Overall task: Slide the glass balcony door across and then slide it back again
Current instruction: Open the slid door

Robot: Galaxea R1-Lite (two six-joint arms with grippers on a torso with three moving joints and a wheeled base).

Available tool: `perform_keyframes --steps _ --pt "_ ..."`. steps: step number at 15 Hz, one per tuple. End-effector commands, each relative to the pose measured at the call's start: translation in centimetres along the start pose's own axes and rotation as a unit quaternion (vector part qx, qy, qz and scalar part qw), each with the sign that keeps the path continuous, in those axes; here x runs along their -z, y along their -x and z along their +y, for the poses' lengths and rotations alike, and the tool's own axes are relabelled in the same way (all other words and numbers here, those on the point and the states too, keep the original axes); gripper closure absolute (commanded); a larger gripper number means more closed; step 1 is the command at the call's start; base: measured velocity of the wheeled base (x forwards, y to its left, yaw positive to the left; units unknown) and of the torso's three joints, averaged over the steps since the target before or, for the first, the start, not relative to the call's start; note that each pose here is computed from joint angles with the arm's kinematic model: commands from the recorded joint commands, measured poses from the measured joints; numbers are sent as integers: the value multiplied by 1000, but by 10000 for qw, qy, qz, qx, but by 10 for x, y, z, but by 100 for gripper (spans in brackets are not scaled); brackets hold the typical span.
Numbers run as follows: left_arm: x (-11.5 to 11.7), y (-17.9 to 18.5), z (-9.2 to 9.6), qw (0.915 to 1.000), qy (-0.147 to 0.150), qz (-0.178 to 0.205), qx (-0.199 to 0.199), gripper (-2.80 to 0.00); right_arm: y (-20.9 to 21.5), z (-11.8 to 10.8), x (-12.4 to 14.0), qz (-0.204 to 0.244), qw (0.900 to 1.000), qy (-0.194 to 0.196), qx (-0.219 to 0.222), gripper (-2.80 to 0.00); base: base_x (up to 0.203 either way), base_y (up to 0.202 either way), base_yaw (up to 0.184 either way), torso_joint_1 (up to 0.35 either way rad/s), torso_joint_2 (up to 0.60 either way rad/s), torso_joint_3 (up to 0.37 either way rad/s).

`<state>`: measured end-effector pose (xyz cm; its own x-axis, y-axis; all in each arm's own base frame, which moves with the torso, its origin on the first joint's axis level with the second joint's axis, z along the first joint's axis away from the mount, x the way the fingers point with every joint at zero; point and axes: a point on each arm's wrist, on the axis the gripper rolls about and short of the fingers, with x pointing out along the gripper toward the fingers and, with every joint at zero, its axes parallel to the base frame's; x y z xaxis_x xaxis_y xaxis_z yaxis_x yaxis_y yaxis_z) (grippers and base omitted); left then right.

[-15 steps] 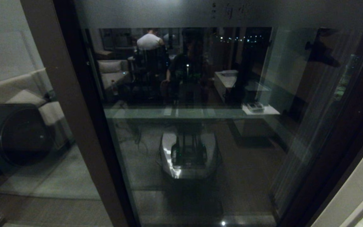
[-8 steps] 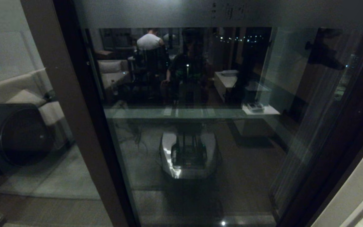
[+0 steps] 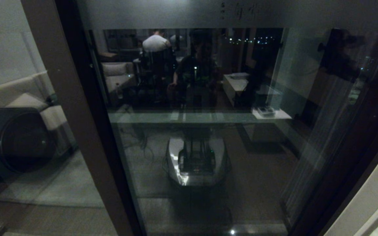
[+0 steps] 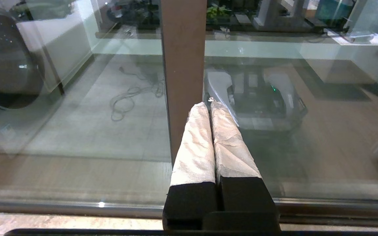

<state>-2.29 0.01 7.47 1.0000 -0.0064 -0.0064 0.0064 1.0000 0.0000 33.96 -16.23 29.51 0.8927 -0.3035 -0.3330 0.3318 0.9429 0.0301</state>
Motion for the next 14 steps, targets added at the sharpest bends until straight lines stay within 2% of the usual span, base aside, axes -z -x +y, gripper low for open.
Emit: perform_keyframes --steps 1,14 --pt "0 0 0 10000 0 6 -1 0 -10 -5 6 111 9994 -111 -297 -280 0 0 0 0 0 0" --pt "0 0 0 10000 0 -1 -1 0 -29 -20 7 101 9994 -193 -263 -280 0 0 0 0 0 0"
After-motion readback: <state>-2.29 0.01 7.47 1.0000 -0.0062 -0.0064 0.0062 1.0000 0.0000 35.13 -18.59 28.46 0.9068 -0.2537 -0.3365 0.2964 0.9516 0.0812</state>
